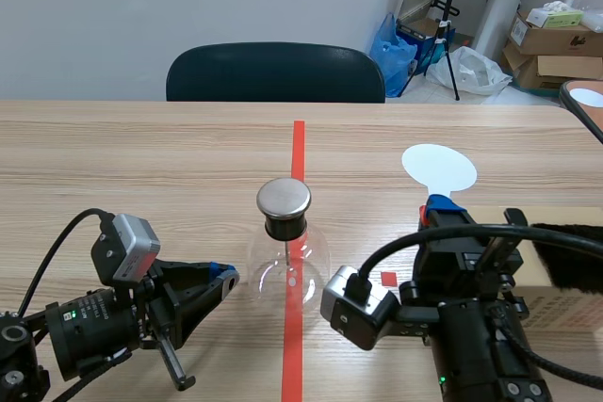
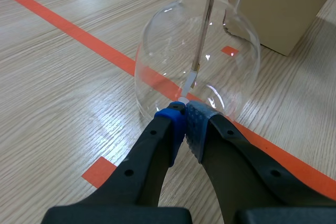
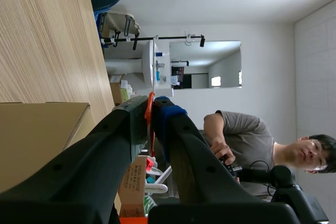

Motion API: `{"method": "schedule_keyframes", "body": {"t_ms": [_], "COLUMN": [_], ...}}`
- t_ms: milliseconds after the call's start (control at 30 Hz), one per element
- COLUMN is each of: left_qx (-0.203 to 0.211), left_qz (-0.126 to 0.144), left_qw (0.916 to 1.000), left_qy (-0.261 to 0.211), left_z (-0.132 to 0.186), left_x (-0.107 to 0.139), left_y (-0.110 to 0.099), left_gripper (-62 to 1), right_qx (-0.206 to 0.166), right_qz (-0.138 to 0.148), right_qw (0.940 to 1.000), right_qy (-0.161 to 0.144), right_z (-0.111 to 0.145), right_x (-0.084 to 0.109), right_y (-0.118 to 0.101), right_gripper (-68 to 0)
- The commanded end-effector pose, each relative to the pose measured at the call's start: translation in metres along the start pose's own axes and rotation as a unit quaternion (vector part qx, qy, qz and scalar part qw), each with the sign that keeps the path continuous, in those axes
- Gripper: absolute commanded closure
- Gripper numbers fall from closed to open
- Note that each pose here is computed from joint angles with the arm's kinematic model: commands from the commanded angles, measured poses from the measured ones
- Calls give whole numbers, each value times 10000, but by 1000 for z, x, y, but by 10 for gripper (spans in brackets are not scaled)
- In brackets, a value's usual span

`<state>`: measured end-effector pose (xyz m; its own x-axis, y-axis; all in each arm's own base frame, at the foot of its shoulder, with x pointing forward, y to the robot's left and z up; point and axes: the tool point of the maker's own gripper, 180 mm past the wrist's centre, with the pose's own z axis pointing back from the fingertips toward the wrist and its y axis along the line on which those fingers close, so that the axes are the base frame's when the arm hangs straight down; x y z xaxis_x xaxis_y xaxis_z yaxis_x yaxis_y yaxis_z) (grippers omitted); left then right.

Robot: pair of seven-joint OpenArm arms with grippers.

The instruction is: Do the electroscope experiment

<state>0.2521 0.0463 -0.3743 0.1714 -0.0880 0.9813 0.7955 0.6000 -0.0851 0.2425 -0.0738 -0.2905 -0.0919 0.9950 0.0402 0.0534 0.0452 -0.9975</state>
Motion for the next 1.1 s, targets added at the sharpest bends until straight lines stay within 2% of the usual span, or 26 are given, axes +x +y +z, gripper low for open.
{"method": "schedule_keyframes", "body": {"t_ms": [0, 200, 300, 567, 667, 800, 933, 1067], "left_qx": [2, 2, 2, 2, 2, 4, 5, 5], "left_qz": [-10, -10, -10, -13, -14, -17, -18, -19], "left_qw": [9998, 9998, 9998, 9998, 9998, 9998, 9998, 9998], "left_qy": [-208, -208, -208, -204, -202, -199, -196, -196], "left_z": [-3, -3, -3, -3, -3, -2, -2, -2], "left_x": [12, 12, 12, 11, 11, 11, 11, 11], "left_y": [2, 2, 2, 2, 2, 2, 2, 2], "left_gripper": [-32, -32, -32, -32, -32, -32, -32, -32], "right_qx": [-242, -253, -309, -384, -383, -605, -299, -155], "right_qz": [-45, -138, -199, 35, 113, 180, 296, 260], "right_qw": [9997, 9995, 9993, 9990, 9990, 9976, 9985, 9992], "right_qy": [1, 110, 27, -212, -182, -272, -361, -248], "right_z": [-6, -8, -10, 0, 7, 24, 42, 54], "right_x": [-1, -6, -9, -23, -32, -38, -44, -58], "right_y": [-14, -16, -23, -37, -40, -50, -39, -35], "right_gripper": [-19, -19, -19, -19, -19, -18, -18, -18]}}
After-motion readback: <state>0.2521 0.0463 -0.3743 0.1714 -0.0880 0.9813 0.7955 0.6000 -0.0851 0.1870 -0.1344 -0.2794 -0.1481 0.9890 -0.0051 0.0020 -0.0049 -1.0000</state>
